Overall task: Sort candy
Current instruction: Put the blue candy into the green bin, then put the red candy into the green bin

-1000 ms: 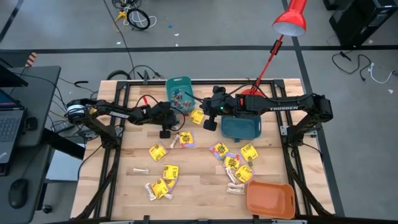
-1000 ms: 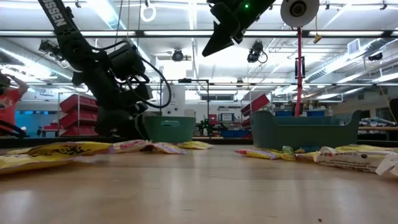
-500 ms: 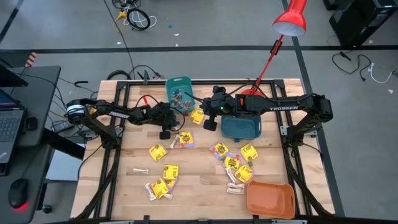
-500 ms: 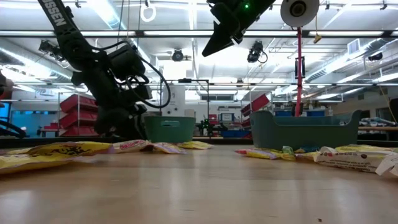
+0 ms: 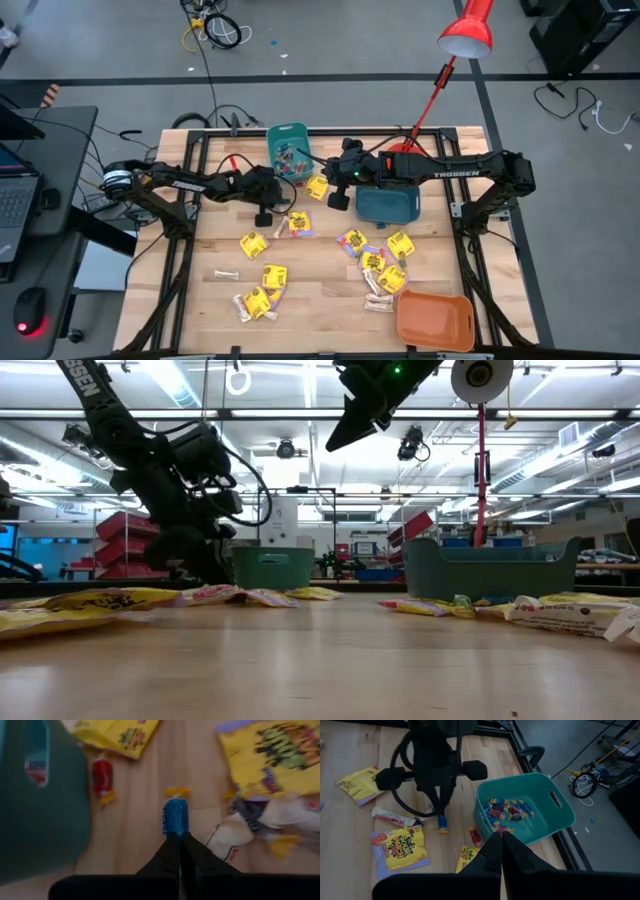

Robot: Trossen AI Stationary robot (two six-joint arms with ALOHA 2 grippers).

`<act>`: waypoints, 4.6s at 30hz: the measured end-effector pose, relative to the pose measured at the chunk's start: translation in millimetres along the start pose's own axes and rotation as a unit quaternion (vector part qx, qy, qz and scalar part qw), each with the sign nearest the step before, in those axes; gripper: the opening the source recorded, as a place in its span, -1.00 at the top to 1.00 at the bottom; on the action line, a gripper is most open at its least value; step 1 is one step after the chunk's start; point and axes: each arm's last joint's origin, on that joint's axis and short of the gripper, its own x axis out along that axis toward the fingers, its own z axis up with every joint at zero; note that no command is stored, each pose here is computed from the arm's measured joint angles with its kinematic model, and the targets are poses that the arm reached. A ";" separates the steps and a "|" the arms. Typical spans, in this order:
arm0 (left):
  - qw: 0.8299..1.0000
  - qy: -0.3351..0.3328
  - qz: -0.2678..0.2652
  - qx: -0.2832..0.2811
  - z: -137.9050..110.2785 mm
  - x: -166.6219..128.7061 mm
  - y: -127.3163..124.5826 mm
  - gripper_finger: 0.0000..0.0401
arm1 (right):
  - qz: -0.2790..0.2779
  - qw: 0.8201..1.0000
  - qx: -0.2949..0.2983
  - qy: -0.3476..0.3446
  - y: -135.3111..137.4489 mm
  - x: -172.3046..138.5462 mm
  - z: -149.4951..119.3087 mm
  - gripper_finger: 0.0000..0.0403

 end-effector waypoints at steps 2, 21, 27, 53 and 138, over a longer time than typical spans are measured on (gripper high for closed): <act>1.000 -0.009 -0.001 0.003 2.8 -3.9 -1.0 0.99 | 0.000 1.000 0.000 0.000 0.0 0.0 0.0 1.00; 0.980 -0.173 0.097 0.035 35.8 -86.2 4.2 1.00 | 0.000 1.000 -0.005 0.004 0.1 0.0 -0.7 1.00; 0.952 -0.177 0.250 0.010 35.2 -100.8 32.1 1.00 | 0.000 1.000 -0.010 0.002 0.0 0.0 -0.4 1.00; 0.972 -0.111 0.112 -0.176 27.3 -56.7 94.4 1.00 | -0.001 1.000 -0.011 0.002 -0.8 0.2 -0.4 1.00; 0.955 -0.200 0.127 -0.180 39.4 -140.3 63.7 0.53 | 0.067 0.995 -0.058 -0.050 35.7 137.8 -37.4 0.77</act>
